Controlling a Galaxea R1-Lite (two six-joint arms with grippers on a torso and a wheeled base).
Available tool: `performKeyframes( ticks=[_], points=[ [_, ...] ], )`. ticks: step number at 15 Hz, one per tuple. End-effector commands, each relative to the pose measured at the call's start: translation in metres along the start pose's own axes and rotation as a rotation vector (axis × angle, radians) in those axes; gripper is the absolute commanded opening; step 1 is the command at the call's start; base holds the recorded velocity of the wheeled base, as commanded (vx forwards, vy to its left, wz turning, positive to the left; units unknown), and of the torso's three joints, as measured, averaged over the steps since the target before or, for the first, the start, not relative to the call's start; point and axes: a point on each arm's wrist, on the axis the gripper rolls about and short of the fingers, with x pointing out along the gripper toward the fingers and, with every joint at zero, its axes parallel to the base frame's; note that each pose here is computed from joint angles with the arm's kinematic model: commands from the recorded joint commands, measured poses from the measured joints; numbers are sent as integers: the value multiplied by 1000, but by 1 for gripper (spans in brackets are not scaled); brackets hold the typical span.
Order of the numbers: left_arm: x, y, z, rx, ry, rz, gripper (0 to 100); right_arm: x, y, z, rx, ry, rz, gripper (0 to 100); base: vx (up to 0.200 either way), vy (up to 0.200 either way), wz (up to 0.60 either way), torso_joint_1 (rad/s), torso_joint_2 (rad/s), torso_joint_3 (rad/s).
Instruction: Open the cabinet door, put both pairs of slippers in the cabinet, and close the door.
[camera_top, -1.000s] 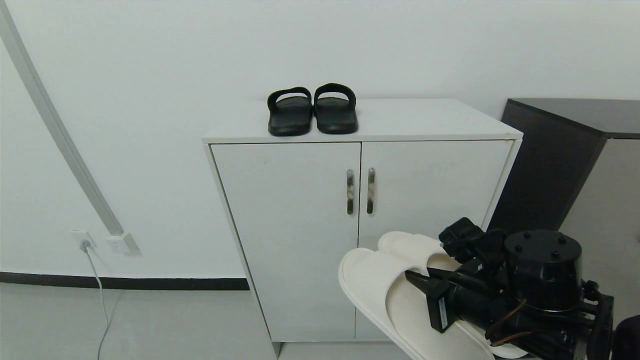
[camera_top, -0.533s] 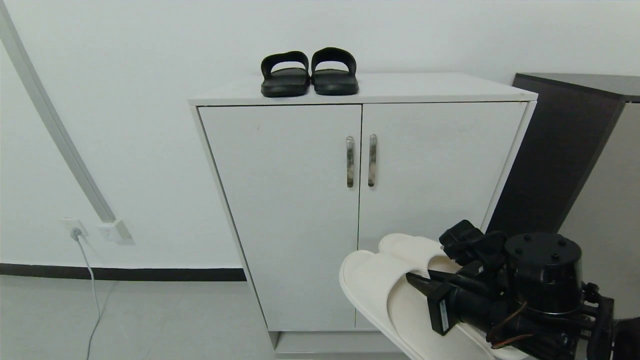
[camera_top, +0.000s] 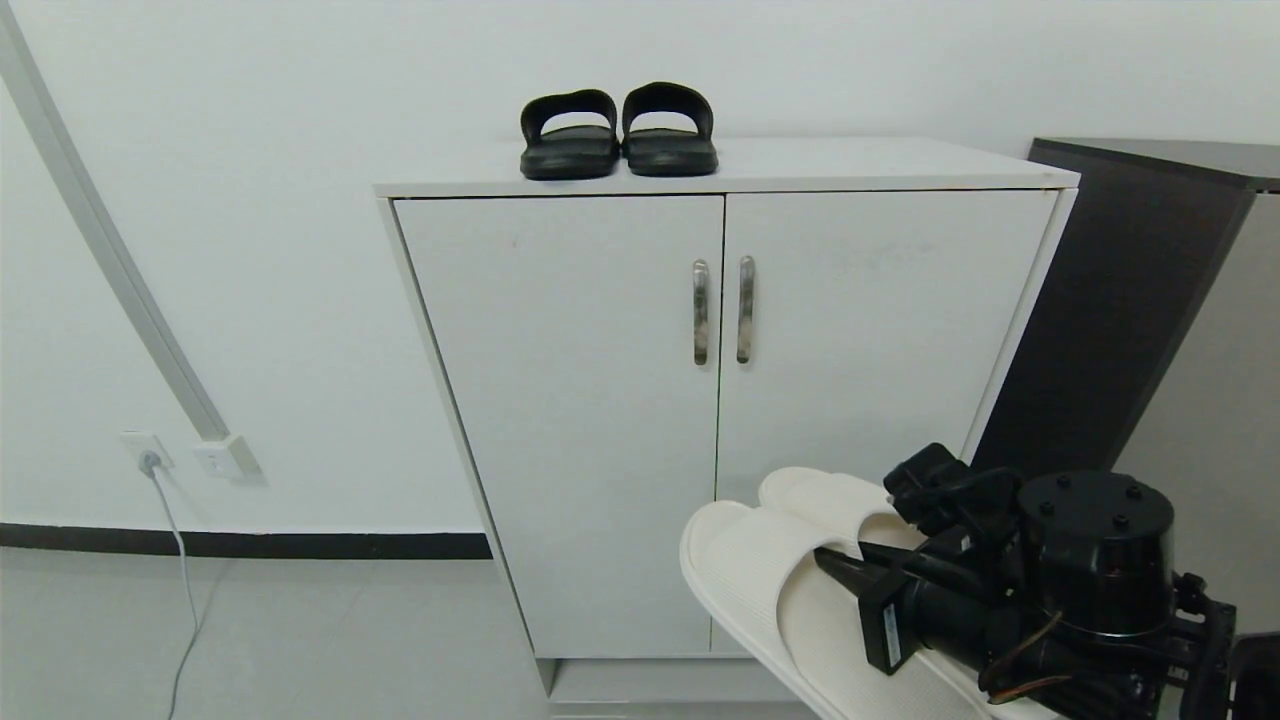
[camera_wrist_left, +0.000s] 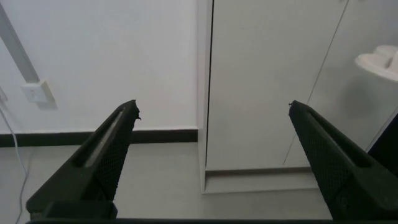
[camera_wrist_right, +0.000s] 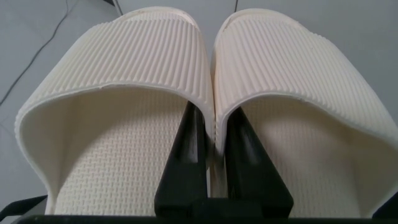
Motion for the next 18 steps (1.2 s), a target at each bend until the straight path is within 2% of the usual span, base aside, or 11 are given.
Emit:
performKeyframes(
  ticks=[1,2,4,8,9,12,15,18],
  points=[
    [0,0,34,-25,-22,-39,100,0,0,-1,-1,5,2,0,0,0,0,0,0,0],
    [7,-1,55,-51,5,-70,100,1,0,-2,-9,8,1,0,0,0,0,0,0,0],
    [28,-4,76,-61,84,-177,100,1,1,-5,-28,20,4,0,0,0,0,0,0,0],
    [74,-9,91,-77,167,-372,100,2,1,-6,-27,13,4,0,0,0,0,0,0,0],
    [80,-10,92,-80,178,-393,100,2,1,-5,-27,11,4,0,0,0,0,0,0,0],
    [128,-16,110,-99,225,-541,100,5,1,-8,-28,23,4,0,0,0,0,0,0,0],
    [169,-39,118,-88,241,-687,100,5,1,-8,-28,23,4,0,0,0,0,0,0,0],
    [209,-76,121,-82,255,-823,100,4,1,-10,-29,31,3,0,0,0,0,0,0,0]
  ],
)
